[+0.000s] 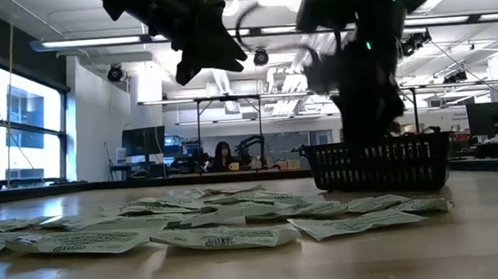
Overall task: Pick and place Stevia / Truvia into bins
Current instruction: Adjust the stevia packets in the black bin, then put the stevia packet into the black bin
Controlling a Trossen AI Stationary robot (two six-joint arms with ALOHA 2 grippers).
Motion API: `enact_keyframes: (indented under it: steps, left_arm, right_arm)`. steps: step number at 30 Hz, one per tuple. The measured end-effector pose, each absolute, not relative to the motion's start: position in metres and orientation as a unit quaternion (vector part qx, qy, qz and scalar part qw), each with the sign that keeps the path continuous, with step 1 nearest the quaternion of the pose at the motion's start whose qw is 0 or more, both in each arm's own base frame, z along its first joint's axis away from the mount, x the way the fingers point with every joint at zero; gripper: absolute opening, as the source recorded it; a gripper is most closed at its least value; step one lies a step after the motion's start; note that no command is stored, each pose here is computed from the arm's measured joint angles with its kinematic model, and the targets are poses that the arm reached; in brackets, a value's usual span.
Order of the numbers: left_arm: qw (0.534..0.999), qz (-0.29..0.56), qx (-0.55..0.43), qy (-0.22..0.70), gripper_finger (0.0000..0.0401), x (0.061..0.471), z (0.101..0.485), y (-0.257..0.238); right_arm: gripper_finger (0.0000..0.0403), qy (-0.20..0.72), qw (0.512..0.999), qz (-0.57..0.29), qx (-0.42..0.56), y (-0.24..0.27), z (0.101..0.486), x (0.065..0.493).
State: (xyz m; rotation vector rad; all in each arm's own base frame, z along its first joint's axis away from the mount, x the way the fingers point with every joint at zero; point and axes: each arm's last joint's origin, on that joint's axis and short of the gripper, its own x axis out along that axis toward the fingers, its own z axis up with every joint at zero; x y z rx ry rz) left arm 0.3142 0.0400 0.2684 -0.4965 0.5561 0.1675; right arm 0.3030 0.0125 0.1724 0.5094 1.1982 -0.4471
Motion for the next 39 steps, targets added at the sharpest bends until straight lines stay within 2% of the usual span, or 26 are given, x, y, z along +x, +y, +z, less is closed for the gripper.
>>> enact_keyframes:
  steps: [6, 9, 13, 24, 28, 35, 39]
  left_arm:
    - [0.928, 0.087, -0.241, 0.271, 0.0131, 0.314, 0.268, 0.041]
    - [0.928, 0.092, -0.24, 0.27, 0.0131, 0.314, 0.268, 0.041]
    - [0.928, 0.095, -0.238, 0.269, 0.0131, 0.314, 0.268, 0.041]
    - [0.929, 0.107, -0.235, 0.267, 0.0131, 0.314, 0.268, 0.042]
    - [0.928, 0.108, -0.238, 0.266, 0.0131, 0.314, 0.268, 0.042]
    - [0.928, 0.109, -0.238, 0.266, 0.0131, 0.314, 0.268, 0.042]
    - [0.928, 0.109, -0.237, 0.266, 0.0131, 0.314, 0.268, 0.042]
  right_arm:
    - [0.0216, 0.561, 0.779, -0.21, 0.187, 0.015, 0.21, 0.305]
    - [0.0216, 0.583, 0.774, -0.207, 0.14, 0.016, 0.215, 0.302]
    - [0.0216, 0.61, 0.761, -0.178, 0.131, 0.017, 0.203, 0.3]
    - [0.0216, 0.648, 0.729, -0.193, 0.108, 0.018, 0.152, 0.313]
    - [0.0216, 0.653, 0.722, -0.196, 0.12, 0.02, 0.147, 0.314]
    - [0.0216, 0.612, 0.758, -0.187, 0.126, 0.023, 0.187, 0.315]
    - [0.0216, 0.631, 0.743, -0.188, 0.12, 0.022, 0.195, 0.309]
